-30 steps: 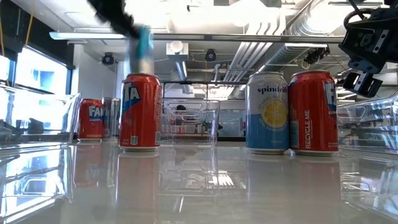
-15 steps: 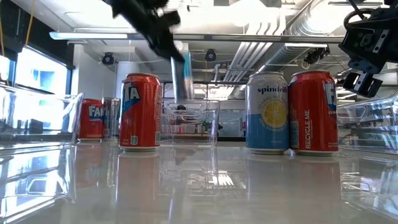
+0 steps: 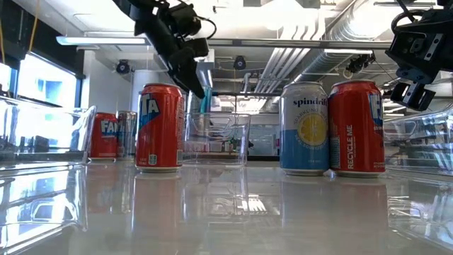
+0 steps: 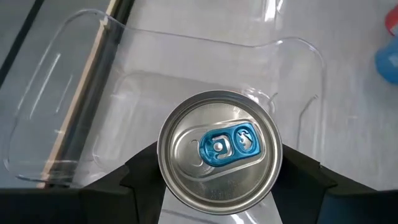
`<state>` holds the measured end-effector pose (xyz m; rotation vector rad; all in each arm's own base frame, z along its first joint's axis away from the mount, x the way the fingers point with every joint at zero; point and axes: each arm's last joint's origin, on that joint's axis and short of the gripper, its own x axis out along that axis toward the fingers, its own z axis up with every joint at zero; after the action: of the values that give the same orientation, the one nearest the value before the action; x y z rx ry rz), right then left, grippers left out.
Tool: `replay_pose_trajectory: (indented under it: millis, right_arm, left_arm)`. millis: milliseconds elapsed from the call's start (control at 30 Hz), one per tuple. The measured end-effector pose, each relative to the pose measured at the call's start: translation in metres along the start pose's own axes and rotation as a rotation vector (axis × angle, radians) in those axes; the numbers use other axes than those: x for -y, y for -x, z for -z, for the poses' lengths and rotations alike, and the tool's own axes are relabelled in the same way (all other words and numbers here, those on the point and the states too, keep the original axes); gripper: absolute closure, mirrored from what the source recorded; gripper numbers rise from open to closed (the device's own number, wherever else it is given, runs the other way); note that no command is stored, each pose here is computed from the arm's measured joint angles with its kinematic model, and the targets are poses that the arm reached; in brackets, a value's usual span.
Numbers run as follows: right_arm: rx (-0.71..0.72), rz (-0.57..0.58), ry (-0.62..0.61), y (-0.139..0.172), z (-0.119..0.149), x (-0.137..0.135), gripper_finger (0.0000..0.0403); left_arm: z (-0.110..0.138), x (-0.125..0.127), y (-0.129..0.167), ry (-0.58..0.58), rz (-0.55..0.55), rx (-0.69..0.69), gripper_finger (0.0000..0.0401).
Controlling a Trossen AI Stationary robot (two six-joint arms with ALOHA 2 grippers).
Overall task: Sort soda cans
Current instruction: Put the center blue soda can into the top center transparent bin
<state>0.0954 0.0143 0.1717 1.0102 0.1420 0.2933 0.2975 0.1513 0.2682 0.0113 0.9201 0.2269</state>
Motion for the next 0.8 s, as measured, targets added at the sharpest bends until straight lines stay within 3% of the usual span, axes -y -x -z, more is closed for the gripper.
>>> replay_pose_trajectory:
  millis: [333,800]
  right_arm:
    - [0.0,0.0,0.0,0.0,0.0,0.0,0.027]
    - [0.0,0.0,0.0,0.0,0.0,0.0,0.027]
  left_arm:
    - [0.011,0.021,-0.012,-0.026,0.072,-0.032,0.017]
    - [0.022,0.024,-0.022,-0.011,0.075,-0.042,0.0163]
